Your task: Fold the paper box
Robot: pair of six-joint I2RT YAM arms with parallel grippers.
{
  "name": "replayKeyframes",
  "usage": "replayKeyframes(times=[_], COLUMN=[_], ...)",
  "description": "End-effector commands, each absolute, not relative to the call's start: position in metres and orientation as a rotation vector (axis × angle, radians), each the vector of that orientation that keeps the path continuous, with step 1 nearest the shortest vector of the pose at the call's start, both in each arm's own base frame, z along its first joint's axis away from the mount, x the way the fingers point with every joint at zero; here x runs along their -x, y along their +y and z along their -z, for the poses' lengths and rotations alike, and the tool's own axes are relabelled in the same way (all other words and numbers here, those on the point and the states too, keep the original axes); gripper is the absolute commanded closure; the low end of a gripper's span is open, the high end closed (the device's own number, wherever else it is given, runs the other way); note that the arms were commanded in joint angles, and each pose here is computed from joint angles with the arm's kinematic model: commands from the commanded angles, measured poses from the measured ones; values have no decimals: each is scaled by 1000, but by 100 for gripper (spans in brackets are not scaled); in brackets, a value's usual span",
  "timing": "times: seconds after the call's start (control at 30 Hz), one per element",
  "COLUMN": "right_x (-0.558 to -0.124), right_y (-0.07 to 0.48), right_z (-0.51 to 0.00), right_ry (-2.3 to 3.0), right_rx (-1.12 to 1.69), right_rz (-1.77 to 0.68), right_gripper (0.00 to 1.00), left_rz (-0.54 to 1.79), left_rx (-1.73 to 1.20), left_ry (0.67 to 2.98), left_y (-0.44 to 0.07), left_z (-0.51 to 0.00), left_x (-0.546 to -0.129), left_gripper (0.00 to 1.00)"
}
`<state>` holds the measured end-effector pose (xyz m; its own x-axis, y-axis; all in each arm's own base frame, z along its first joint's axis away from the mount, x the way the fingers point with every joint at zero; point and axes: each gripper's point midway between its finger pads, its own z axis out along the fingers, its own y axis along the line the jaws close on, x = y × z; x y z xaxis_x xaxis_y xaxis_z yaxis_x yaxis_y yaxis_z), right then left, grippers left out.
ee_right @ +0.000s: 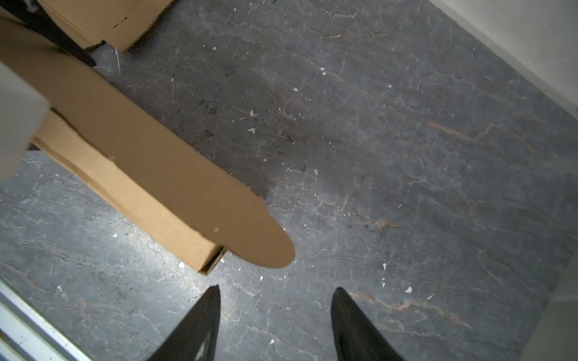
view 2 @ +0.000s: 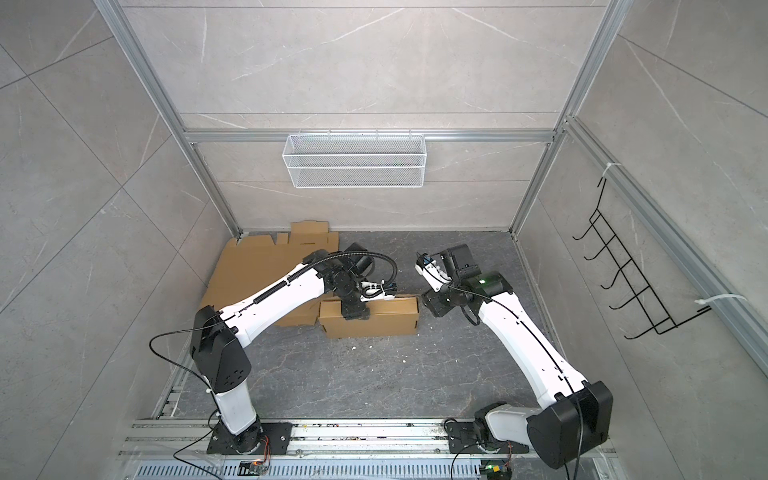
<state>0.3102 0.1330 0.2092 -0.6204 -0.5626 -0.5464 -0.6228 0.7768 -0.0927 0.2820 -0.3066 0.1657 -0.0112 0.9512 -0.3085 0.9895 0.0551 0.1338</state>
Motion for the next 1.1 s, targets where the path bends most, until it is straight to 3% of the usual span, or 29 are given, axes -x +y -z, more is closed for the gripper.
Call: replayKeyframes(times=[0.0, 0.2, 0.4, 0.5, 0.8, 1.07], right_x=[-327, -338, -335, -330, -326, -325], right_y=[145, 151, 162, 161, 159, 162], right_z=[-214, -195, -193, -191, -185, -186], right_ry=[2317, 2337, 2316, 2315, 2333, 2338], right_rx=[964, 1030, 1052, 1073, 1102, 1111], right_rz=[-139, -145, -218, -202, -166, -162], right_gripper=[40, 43, 66, 71, 81, 84], left_rz=[210, 212, 182, 179, 165, 225], left_rx=[-1974, -1970, -1935, -1899, -1808, -1581], left_ry=[2011, 2015, 2007, 1992, 1952, 1869], left_y=[-306, -307, -308, -310, -313, -312], left_z=[-167, -166, -171, -179, -206, -282], left_x=[-278, -279, -286, -289, -296, -292], left_gripper=[35, 35, 34, 33, 27, 24])
